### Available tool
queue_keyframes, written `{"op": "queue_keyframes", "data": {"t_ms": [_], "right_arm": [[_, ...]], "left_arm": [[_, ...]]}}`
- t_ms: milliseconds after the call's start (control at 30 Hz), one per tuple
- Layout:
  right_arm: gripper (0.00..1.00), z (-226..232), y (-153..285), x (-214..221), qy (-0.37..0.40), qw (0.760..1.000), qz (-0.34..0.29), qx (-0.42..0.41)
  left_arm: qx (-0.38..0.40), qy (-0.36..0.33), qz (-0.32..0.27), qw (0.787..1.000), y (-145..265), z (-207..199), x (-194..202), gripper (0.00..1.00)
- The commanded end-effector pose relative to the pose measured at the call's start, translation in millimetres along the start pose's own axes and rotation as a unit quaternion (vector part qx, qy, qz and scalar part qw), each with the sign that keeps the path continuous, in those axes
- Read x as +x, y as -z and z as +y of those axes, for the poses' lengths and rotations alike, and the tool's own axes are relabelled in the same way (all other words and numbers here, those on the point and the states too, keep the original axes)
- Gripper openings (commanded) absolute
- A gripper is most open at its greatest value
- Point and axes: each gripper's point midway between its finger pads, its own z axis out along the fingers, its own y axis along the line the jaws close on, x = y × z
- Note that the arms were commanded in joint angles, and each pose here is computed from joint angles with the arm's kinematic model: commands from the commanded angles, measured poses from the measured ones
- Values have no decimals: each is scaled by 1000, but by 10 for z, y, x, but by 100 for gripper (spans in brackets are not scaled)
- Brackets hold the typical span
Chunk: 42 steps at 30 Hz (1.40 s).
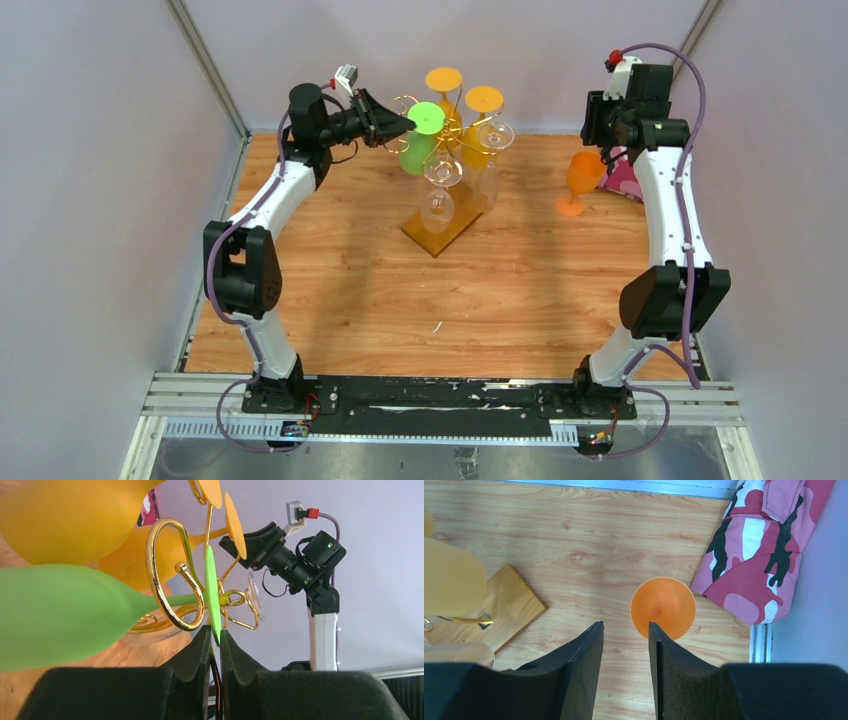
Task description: Take the wine glass off the wine glass rack
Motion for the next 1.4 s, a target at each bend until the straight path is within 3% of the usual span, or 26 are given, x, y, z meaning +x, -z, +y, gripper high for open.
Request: {"op": "queue_keyframes", "data": {"t_ms": [0,400,867,1167,1367], "right_arm": [[43,-2,104,-67,-12,1000,-17,-8],[43,55,141,-114,-13,999,-27,-22],[43,94,141,-136,-18,999,-33,-32],[44,126,150,-140,-20,998,-34,-41],[44,150,176,-157,-23,998,-39,-46]], "left_arm": [[20,-10,7,1000,76,-282,24,15],[33,-23,-18,999,179,-559,-186,19],[14,-19,-38,999,441,-467,-160,18],[-4,-11,-50,999,625,-325,-78,13],[-17,-18,-82,996,831,-283,-220,4]]}}
